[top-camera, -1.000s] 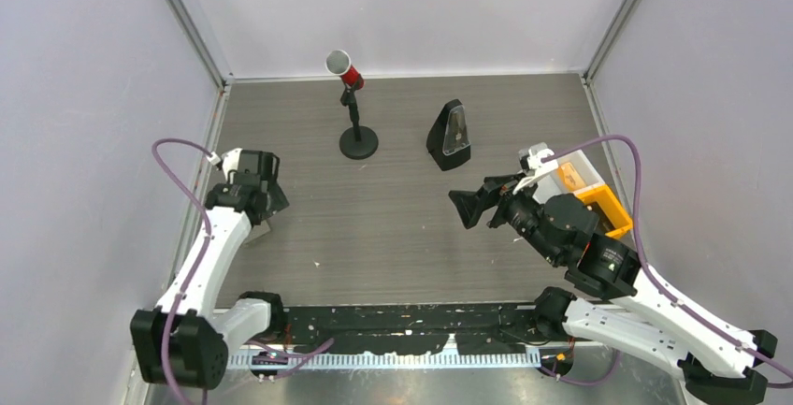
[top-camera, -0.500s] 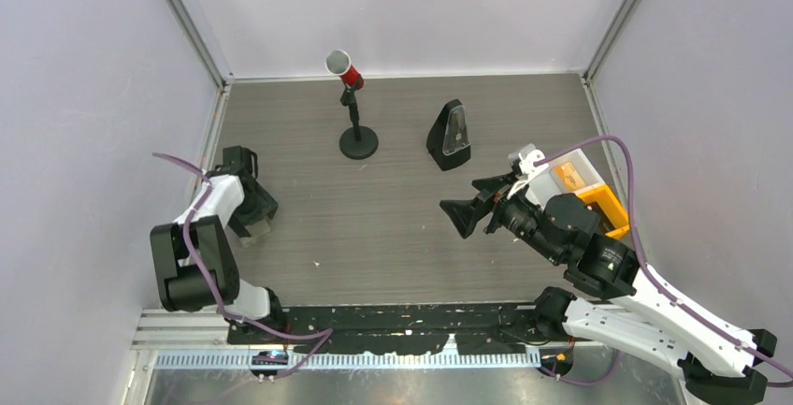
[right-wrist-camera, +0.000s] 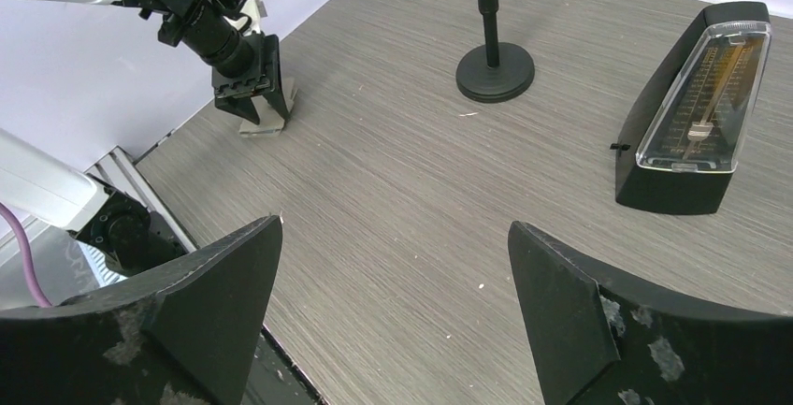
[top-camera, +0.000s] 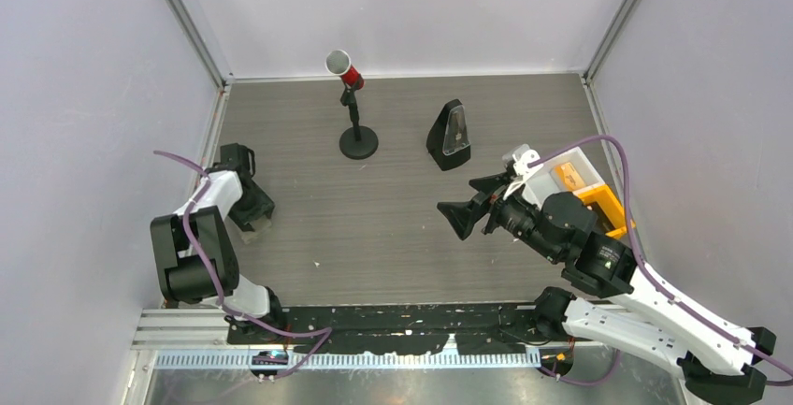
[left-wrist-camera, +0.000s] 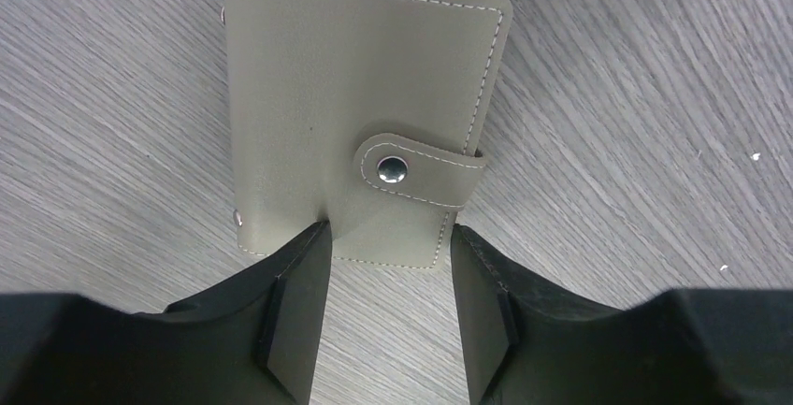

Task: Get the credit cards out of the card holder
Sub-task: Move the card holder to the center of the board.

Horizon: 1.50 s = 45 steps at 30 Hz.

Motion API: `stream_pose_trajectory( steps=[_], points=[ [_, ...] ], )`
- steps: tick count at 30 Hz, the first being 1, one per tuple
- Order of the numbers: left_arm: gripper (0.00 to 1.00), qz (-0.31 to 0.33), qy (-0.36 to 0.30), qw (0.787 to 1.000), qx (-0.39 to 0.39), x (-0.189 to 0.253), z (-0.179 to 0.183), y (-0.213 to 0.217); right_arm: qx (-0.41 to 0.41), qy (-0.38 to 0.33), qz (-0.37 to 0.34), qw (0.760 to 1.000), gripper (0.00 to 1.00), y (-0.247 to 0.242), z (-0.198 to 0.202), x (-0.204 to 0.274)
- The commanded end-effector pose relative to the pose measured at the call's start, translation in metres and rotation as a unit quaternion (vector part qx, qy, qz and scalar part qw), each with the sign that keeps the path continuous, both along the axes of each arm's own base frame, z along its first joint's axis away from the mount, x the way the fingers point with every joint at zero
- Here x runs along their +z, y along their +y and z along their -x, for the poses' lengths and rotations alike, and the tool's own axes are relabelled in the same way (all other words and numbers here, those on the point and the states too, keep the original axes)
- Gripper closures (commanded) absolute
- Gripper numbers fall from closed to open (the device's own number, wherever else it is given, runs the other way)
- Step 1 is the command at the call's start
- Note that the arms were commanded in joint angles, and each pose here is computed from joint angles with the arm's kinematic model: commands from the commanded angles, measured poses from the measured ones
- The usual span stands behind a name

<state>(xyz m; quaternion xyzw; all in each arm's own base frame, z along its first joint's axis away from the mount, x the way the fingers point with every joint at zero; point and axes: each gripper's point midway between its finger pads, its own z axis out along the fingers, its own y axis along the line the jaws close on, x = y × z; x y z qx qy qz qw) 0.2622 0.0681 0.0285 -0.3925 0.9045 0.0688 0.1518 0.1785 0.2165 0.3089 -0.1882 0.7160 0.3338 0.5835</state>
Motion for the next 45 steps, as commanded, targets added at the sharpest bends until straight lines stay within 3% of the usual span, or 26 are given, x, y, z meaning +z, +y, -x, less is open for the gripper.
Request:
stream_pose_trajectory(
  steps=[1, 10, 17, 22, 30, 45],
  points=[
    [0.50, 0.040, -0.037, 0.998, -0.018, 0.010, -0.016, -0.013, -0.003, -0.032, -0.022, 0.999, 0.00, 0.000, -0.003, 0.029],
    [0.52, 0.106, -0.065, 0.991, -0.039, 0.017, -0.010, -0.045, -0.021, -0.028, -0.020, 0.999, 0.00, -0.005, -0.007, 0.028],
    [0.48, 0.024, -0.090, 0.996, -0.013, 0.047, -0.020, -0.014, -0.023, -0.021, -0.026, 0.999, 0.00, -0.005, -0.006, 0.030],
    [0.52, -0.006, -0.092, 0.996, 0.008, 0.055, -0.033, 0.004, -0.021, -0.018, -0.030, 0.999, 0.00, -0.007, -0.004, 0.031],
    [0.57, 0.000, -0.052, 0.998, 0.022, 0.030, -0.037, 0.014, -0.030, -0.025, -0.029, 0.999, 0.00, -0.017, -0.001, 0.035],
    [0.59, 0.034, -0.043, 0.997, 0.048, 0.011, -0.036, 0.011, -0.038, -0.037, -0.014, 0.998, 0.00, -0.017, -0.007, 0.039]
  ],
)
